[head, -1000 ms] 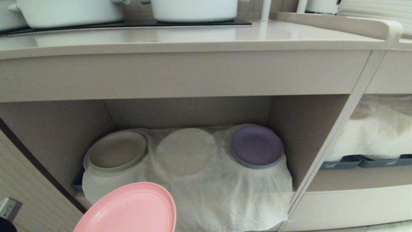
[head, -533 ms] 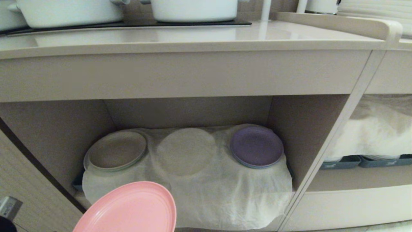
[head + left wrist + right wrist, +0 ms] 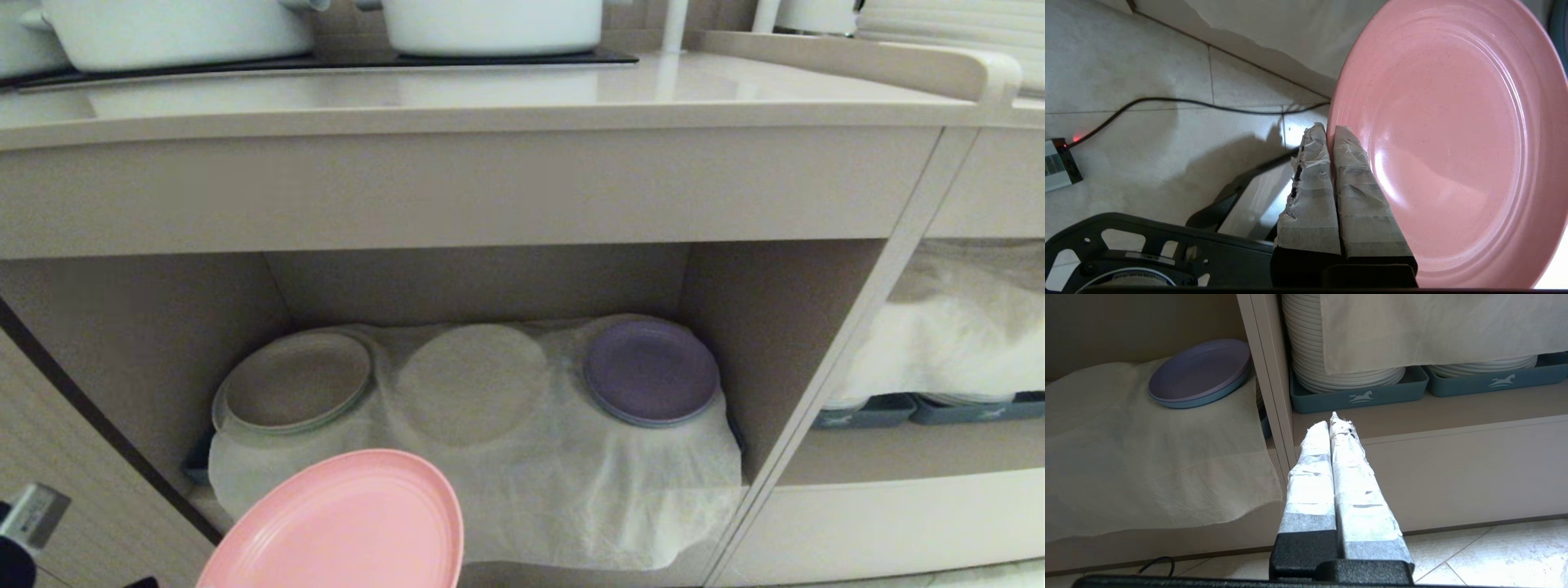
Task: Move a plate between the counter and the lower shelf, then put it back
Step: Put the plate
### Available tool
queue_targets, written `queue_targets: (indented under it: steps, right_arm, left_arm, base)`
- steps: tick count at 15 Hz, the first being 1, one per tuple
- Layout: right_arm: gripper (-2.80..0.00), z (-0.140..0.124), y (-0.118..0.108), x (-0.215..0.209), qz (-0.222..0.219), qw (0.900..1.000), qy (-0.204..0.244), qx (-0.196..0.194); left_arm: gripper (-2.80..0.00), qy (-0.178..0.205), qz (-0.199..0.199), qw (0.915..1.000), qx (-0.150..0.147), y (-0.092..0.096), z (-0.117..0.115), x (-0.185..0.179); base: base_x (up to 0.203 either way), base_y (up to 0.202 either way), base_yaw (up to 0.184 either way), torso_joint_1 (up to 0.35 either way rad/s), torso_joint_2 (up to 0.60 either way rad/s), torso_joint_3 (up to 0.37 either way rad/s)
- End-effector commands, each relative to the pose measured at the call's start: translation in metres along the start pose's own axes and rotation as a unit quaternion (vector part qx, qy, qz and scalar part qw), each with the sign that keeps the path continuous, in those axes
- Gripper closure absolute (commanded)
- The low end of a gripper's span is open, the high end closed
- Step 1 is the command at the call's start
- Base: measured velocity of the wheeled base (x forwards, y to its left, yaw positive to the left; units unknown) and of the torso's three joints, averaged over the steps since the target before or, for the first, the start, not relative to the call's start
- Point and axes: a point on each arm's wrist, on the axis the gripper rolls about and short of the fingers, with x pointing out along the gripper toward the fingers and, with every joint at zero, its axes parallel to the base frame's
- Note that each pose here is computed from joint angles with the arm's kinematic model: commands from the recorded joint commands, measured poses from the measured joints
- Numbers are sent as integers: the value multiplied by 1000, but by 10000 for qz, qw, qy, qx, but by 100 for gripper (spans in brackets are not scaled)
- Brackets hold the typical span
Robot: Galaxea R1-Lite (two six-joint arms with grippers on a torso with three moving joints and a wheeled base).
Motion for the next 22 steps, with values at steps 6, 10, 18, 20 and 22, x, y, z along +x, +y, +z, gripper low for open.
queue_targets:
  steps: [6, 10, 18, 20, 22]
  right_arm:
    - [0, 0, 0, 0, -2, 10000, -2, 4]
    - [0, 0, 0, 0, -3, 10000, 5, 4]
    - [0, 0, 0, 0, -2, 10000, -2, 4]
    - [0, 0, 0, 0, -2, 10000, -2, 4]
    - [0, 0, 0, 0, -2, 10000, -2, 4]
  left_arm:
    - [0, 320, -183, 9993, 70, -2, 0, -1]
    - [0, 616, -287, 9976, 115, -6, 3, -7]
    - [0, 674, -312, 9972, 114, -6, 3, -8]
    - [0, 664, -329, 9972, 108, -6, 4, -9]
    - [0, 667, -324, 9972, 110, -6, 4, -9]
  base:
    - [0, 0, 0, 0, 0, 0]
    - [0, 0, 0, 0, 0, 0]
    - [0, 0, 0, 0, 0, 0]
    - [0, 0, 0, 0, 0, 0]
    - [0, 0, 0, 0, 0, 0]
